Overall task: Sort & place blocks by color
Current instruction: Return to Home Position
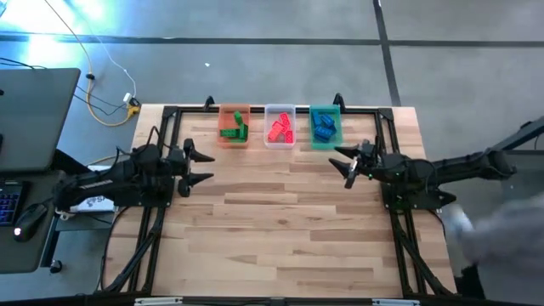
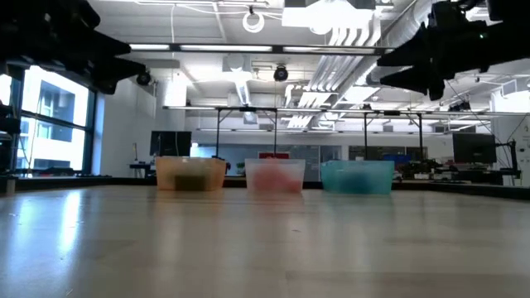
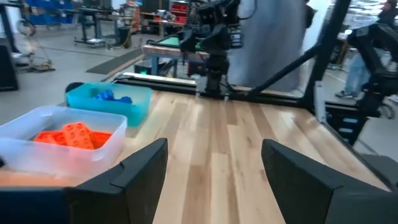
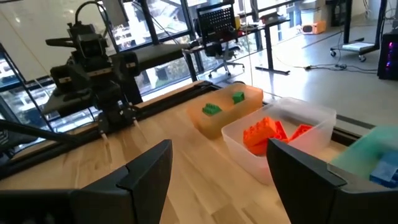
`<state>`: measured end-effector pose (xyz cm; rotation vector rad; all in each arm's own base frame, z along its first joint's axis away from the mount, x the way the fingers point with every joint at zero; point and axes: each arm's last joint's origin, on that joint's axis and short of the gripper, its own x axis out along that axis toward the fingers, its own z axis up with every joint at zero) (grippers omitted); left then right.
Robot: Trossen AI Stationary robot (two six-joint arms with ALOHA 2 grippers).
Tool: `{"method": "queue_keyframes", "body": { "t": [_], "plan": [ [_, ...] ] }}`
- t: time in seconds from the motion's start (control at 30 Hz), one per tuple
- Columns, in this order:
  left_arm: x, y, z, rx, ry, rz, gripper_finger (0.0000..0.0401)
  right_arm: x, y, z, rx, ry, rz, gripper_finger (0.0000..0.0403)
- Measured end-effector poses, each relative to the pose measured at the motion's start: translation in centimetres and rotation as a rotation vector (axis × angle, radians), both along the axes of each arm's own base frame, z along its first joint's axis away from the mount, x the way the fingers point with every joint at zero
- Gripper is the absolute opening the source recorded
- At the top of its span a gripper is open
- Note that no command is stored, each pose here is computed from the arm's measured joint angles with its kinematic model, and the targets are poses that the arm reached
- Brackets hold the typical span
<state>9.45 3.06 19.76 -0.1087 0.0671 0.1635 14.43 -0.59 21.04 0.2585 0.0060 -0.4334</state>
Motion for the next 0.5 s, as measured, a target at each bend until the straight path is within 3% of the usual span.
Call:
{"method": "queue_keyframes", "body": {
  "t": [0.5],
  "plan": [
    [-0.2, 0.4, -3.0, 0.008, -0.032, 0.166, 0.025, -2.4, -0.1, -4.1, -0.012, -0.062, 0.028, 0.025]
  ]
}}
